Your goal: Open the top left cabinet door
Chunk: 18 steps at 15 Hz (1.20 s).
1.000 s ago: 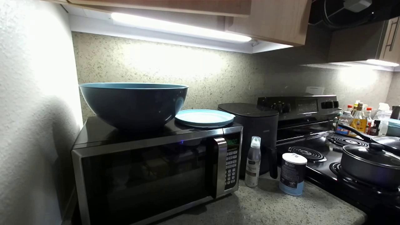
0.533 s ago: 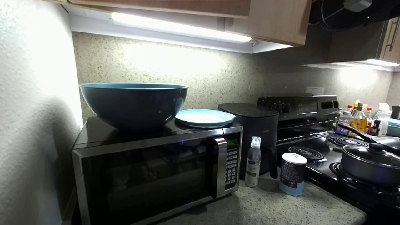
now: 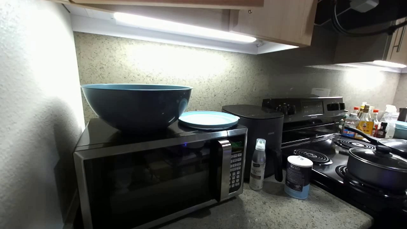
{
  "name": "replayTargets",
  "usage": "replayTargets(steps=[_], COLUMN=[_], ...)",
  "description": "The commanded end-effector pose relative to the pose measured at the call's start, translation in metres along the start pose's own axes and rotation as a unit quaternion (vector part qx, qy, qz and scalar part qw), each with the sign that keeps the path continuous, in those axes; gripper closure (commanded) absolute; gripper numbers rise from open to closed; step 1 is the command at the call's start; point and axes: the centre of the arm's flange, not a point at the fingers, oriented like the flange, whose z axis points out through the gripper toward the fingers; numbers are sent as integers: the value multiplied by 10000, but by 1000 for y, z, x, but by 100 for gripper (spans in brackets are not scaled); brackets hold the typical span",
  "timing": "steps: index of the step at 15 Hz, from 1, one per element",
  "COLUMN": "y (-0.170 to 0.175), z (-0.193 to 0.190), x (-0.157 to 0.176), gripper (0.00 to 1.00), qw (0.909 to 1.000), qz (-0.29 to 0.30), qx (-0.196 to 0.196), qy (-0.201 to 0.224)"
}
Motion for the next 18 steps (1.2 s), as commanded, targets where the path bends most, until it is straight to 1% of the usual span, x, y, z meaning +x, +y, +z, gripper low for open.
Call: replayTargets(steps=[1, 3, 6, 8, 9, 11, 13, 16, 17, 18], y=[-18, -23, -25, -25, -28, -46, -56, -56, -55, -52], z=[-66, -71, -57, -32, -19, 3, 11, 9, 8, 8], x=[-34, -39, -38, -26, -19, -4, 4, 8, 9, 9], gripper=[94, 94, 94, 94, 94, 94, 94, 94, 94, 94], qw=[9974, 9961, 9947, 9938, 9915, 9881, 9860, 9847, 9848, 9861], qz=[-339, -247, -200, -164, -261, -270, -244, -264, -315, -455], qx=[56, 193, 603, 943, 1209, 1504, 1651, 1715, 1694, 1571], qy=[638, 826, 811, 558, 406, 201, 20, -177, -227, -300])
